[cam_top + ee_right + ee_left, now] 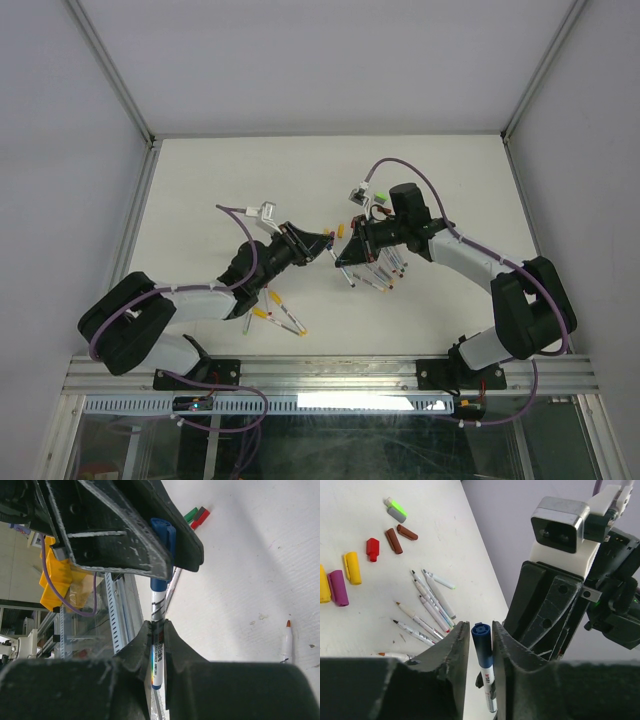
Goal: Open the pen caps
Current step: Open the pen cap from the pen, then place the pen at the center of the board.
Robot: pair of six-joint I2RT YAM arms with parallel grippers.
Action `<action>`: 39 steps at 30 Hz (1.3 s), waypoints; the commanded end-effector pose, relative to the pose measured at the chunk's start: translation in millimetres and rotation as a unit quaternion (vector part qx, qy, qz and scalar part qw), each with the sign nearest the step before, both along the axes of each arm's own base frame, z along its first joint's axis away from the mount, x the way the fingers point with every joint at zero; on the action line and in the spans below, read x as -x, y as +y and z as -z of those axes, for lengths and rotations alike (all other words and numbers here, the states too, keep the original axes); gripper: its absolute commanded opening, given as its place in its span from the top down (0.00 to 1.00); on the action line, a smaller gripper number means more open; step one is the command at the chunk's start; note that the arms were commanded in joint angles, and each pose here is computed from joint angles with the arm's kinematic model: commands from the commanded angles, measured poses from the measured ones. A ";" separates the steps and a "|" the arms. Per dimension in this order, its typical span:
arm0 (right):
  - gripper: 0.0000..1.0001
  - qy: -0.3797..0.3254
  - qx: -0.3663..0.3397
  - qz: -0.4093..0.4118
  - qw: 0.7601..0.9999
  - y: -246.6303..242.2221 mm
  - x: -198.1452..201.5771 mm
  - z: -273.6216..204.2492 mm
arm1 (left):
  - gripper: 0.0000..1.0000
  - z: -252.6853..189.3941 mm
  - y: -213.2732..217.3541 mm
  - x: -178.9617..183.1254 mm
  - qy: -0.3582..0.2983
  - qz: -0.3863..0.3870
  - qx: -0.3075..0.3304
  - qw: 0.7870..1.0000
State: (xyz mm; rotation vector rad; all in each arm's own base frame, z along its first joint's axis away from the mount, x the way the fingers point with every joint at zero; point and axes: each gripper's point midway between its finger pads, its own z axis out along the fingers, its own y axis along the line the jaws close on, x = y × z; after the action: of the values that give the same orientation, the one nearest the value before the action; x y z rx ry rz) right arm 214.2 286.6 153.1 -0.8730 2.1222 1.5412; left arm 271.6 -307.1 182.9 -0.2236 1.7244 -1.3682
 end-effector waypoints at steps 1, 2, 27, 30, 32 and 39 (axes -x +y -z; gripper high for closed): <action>1.00 -0.032 -0.022 -0.007 0.999 1.4 -1.5 -15.4 | 0.86 -18.2 -10.5 -1.7 -0.023 0.013 0.011 1.000; 1.00 -0.030 -0.022 -0.009 0.999 1.3 -0.9 -14.9 | 0.93 -18.3 -10.7 -1.6 -0.022 0.013 0.011 1.000; 1.00 -0.019 -0.015 -0.046 0.999 8.3 13.3 -8.7 | 1.00 -69.1 24.6 -33.2 -0.072 -0.069 0.076 0.992; 1.00 -0.007 -0.010 -0.055 0.998 8.9 17.3 -3.8 | 1.00 -96.2 64.3 -62.5 -0.101 -0.131 0.076 0.983; 1.00 -0.001 -0.006 -0.061 0.998 9.9 19.9 -0.7 | 1.00 -115.3 91.6 -79.9 -0.122 -0.177 0.064 0.975; 1.00 -0.002 0.025 -0.068 0.997 10.6 20.9 11.7 | 1.00 -162.6 147.1 -105.3 -0.162 -0.236 0.053 0.957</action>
State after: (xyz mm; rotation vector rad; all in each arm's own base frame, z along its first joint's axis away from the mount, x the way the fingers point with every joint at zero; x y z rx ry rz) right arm 192.8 294.8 136.1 -0.9867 2.1735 1.5821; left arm 375.2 -178.2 313.3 -0.4502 1.2900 -1.1070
